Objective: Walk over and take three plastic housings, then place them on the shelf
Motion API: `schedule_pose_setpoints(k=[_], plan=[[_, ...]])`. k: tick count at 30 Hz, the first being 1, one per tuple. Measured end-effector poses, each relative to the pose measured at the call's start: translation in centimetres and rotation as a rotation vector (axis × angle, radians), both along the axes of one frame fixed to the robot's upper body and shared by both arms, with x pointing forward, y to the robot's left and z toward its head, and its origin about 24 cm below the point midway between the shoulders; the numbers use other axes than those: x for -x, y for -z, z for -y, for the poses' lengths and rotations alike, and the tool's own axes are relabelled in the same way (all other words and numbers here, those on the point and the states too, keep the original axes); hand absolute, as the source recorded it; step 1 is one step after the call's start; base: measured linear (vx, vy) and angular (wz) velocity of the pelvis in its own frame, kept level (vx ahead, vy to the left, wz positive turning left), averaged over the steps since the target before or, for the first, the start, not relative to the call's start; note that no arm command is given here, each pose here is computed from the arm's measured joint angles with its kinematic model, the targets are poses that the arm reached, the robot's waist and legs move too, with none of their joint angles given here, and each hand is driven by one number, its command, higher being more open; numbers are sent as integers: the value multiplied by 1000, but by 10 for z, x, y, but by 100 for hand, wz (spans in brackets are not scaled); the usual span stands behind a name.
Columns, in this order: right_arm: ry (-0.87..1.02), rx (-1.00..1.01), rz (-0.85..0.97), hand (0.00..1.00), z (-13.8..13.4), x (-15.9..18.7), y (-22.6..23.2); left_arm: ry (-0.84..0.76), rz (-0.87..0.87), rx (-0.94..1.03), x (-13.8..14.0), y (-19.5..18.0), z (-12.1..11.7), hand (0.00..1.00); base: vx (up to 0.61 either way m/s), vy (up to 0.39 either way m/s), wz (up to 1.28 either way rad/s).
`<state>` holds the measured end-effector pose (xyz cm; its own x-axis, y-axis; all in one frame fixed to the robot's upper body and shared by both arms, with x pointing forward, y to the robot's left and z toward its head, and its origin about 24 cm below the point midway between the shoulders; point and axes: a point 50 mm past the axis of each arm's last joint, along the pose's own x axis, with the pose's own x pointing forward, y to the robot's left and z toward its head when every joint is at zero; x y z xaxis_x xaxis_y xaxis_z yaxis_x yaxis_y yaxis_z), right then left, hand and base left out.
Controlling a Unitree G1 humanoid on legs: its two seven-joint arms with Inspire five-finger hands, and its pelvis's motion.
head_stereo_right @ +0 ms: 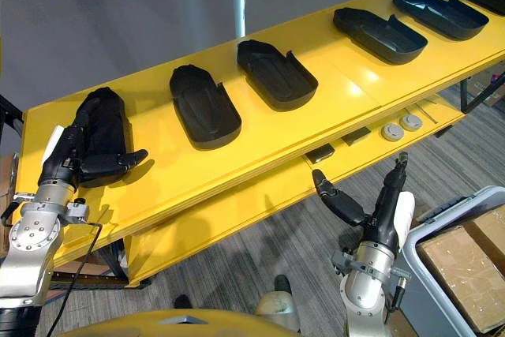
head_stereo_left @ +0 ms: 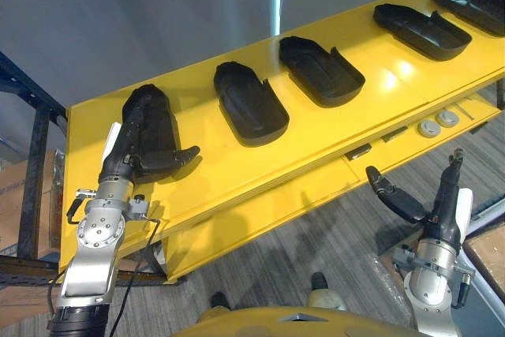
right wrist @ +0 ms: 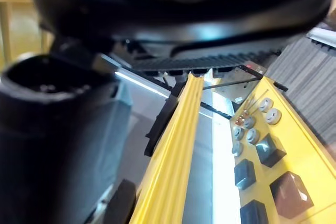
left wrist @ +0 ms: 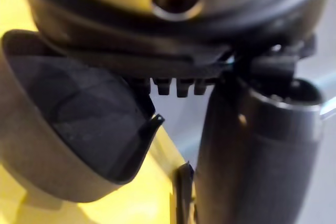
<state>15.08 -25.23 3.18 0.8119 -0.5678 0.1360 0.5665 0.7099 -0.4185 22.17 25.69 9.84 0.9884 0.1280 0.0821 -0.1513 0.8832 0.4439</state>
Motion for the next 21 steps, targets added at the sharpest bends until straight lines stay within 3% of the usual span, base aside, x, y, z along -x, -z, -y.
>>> schedule_pose_setpoints(k=[6, 11, 21], plan=[[6, -2, -7, 100, 0, 0, 1, 34, -7, -70, 3, -7, -1, 100, -1, -2, 8], [29, -2, -3, 100, 3, 1, 0, 168, -30, -200, 15, -21, 6, 100, -4, -4, 7], [51, -25, 12, 100, 7, 0, -1, 270, -91, -326, 21, -34, -7, 100, -4, -1, 7]])
